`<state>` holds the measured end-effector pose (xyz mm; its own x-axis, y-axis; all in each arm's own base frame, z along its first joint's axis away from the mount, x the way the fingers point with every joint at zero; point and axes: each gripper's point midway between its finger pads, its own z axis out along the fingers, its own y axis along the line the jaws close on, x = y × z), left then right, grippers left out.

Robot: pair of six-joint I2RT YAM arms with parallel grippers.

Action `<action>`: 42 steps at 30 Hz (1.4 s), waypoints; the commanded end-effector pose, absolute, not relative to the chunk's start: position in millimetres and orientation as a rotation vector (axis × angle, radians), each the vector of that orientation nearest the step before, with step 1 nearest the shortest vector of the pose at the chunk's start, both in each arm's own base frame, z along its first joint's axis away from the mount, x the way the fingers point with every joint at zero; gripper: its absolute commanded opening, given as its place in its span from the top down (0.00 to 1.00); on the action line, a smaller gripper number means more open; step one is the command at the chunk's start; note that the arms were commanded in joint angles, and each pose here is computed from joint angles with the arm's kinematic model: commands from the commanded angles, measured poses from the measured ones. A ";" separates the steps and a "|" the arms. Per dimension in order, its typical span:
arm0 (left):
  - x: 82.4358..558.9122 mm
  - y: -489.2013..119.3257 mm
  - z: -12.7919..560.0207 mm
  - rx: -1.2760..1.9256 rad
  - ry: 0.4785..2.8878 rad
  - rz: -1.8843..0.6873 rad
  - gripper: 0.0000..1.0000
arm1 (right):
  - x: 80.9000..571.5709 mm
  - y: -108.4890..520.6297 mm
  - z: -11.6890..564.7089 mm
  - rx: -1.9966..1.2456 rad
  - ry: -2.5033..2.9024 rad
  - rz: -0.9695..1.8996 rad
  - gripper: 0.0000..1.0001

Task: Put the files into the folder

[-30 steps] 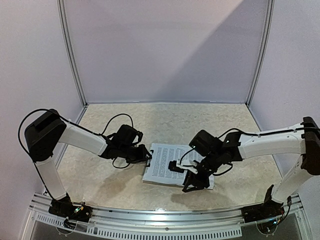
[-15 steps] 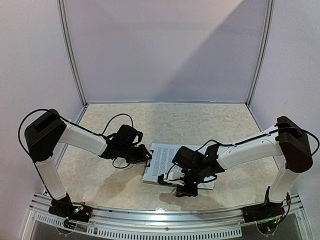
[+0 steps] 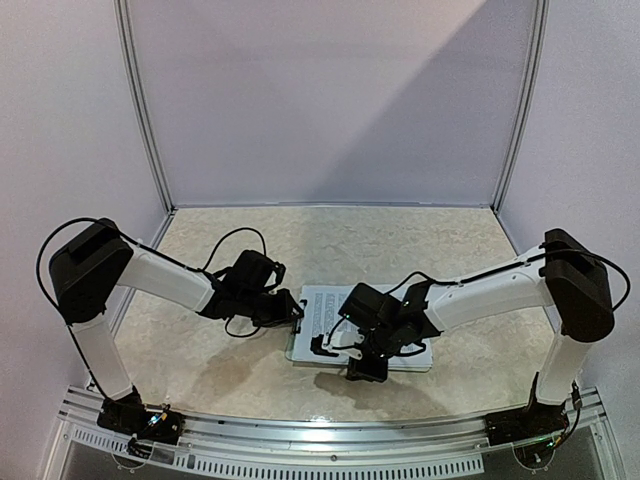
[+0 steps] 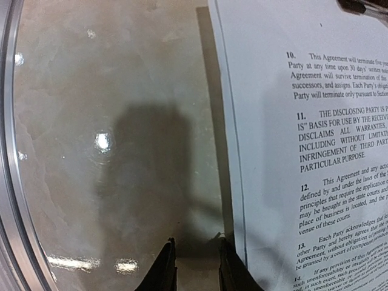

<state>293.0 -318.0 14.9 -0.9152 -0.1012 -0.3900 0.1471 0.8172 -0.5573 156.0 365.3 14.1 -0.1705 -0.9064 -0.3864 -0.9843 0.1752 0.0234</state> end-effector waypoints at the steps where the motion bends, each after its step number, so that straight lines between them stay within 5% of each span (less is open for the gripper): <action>1: 252.7 -293.0 -32.9 0.055 2.796 -0.702 1.00 | 156.0 360.0 -1.6 -1.842 2.210 0.378 0.75; 15: 254.2 -295.2 -30.7 0.053 2.793 -0.704 1.00 | 157.2 450.3 19.8 -1.825 2.136 0.633 0.73; 28: 251.6 -292.1 -31.8 0.050 2.793 -0.703 1.00 | 171.2 457.1 12.9 -1.771 2.156 0.589 0.72; 31: 251.3 -292.1 -32.3 0.052 2.794 -0.702 1.00 | 167.2 467.2 37.7 -1.771 2.125 0.683 0.68; 37: 250.7 -290.9 -31.9 0.054 2.799 -0.699 1.00 | 84.7 459.5 142.1 -2.073 2.044 1.373 0.53; 42: 252.4 -290.0 -29.3 0.048 2.791 -0.694 1.00 | 126.3 410.0 131.3 -1.869 2.157 1.215 0.52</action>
